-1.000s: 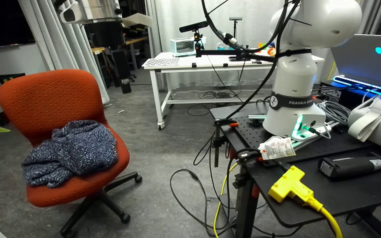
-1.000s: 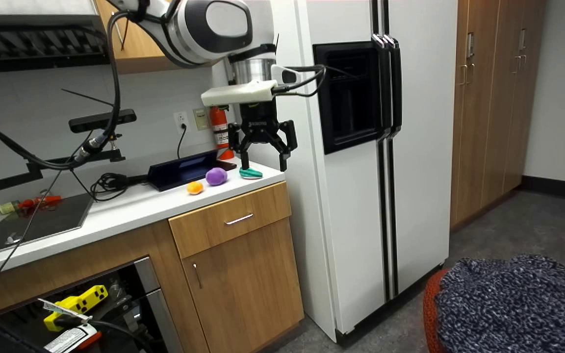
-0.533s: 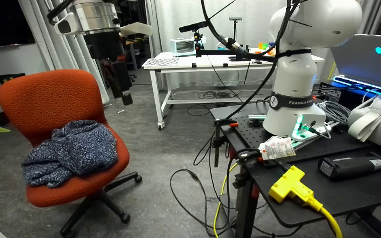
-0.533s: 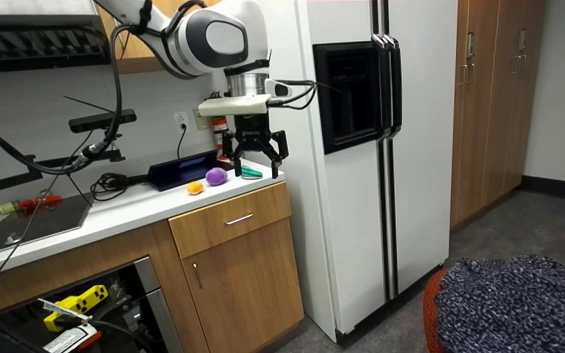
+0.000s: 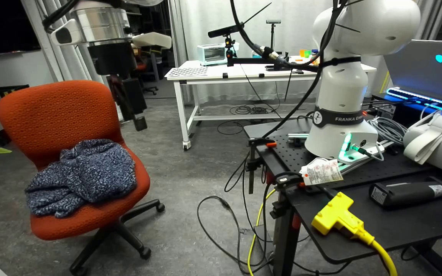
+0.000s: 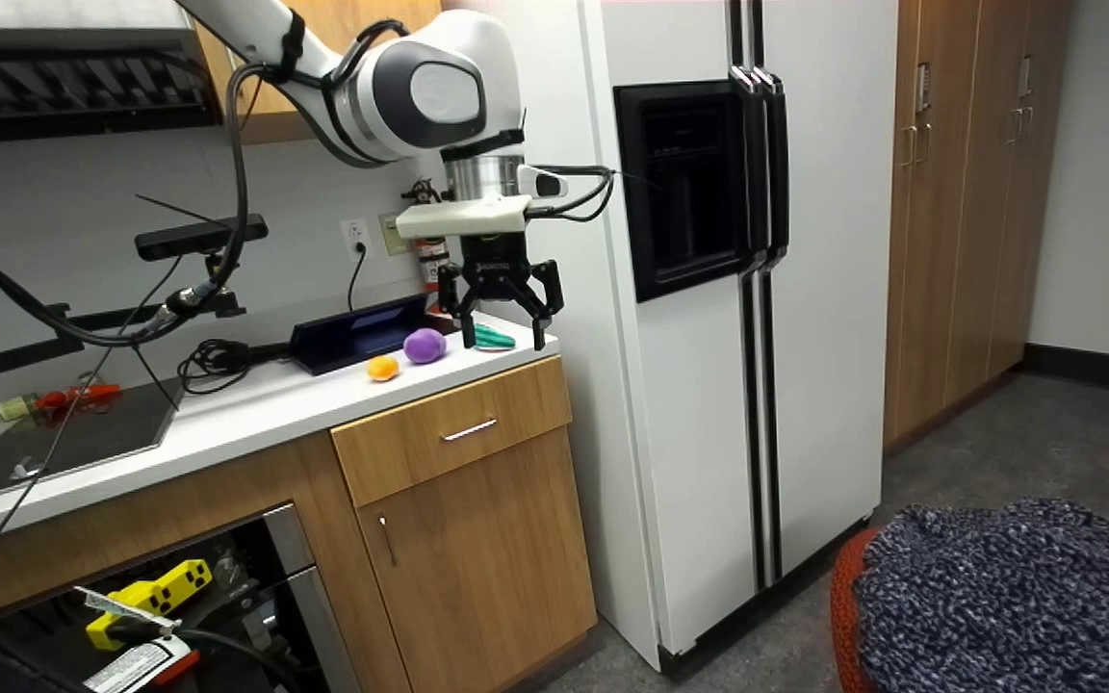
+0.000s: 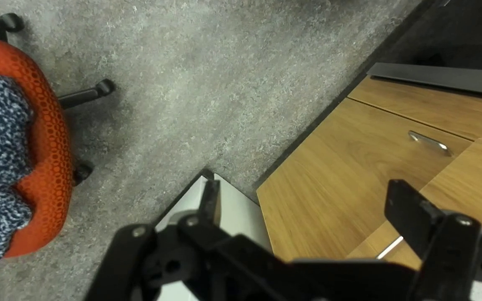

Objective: Open and close the top drawer of the kitchen unit

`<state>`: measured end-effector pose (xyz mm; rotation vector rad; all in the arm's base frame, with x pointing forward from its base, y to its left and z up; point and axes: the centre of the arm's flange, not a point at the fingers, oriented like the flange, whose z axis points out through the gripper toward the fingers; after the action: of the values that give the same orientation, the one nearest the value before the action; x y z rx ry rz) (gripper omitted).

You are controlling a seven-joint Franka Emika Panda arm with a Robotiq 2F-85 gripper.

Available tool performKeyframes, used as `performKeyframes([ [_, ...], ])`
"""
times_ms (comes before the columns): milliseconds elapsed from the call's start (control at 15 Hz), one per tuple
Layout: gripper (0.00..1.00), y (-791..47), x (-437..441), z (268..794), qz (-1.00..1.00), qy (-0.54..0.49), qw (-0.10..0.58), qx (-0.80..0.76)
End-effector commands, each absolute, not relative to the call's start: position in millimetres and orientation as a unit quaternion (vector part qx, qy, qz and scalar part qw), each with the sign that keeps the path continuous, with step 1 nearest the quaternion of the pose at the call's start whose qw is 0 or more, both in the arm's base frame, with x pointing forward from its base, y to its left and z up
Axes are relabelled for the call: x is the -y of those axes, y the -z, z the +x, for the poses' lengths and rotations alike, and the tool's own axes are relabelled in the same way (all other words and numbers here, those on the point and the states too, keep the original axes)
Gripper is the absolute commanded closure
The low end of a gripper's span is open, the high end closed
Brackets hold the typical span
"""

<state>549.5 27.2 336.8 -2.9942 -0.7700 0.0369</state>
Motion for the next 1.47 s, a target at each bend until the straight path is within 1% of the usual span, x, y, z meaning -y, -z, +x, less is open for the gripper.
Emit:
performKeyframes([
  [0, 0.00, -316, -76, 584, -0.959, 0.001, 0.033, 0.282],
  [267, 0.00, -295, -128, 604, -0.948, 0.006, 0.059, 0.314],
  [467, 0.00, -290, -157, 613, -0.941, 0.004, 0.099, 0.325],
  [533, 0.00, -290, -145, 593, -0.945, -0.002, 0.072, 0.320],
  [667, 0.00, -287, -156, 599, -0.943, 0.001, 0.084, 0.321],
  [1000, 0.00, -287, -157, 604, -0.944, 0.004, 0.086, 0.319],
  [1400, 0.00, -257, -159, 634, -0.961, -0.002, 0.053, 0.272],
])
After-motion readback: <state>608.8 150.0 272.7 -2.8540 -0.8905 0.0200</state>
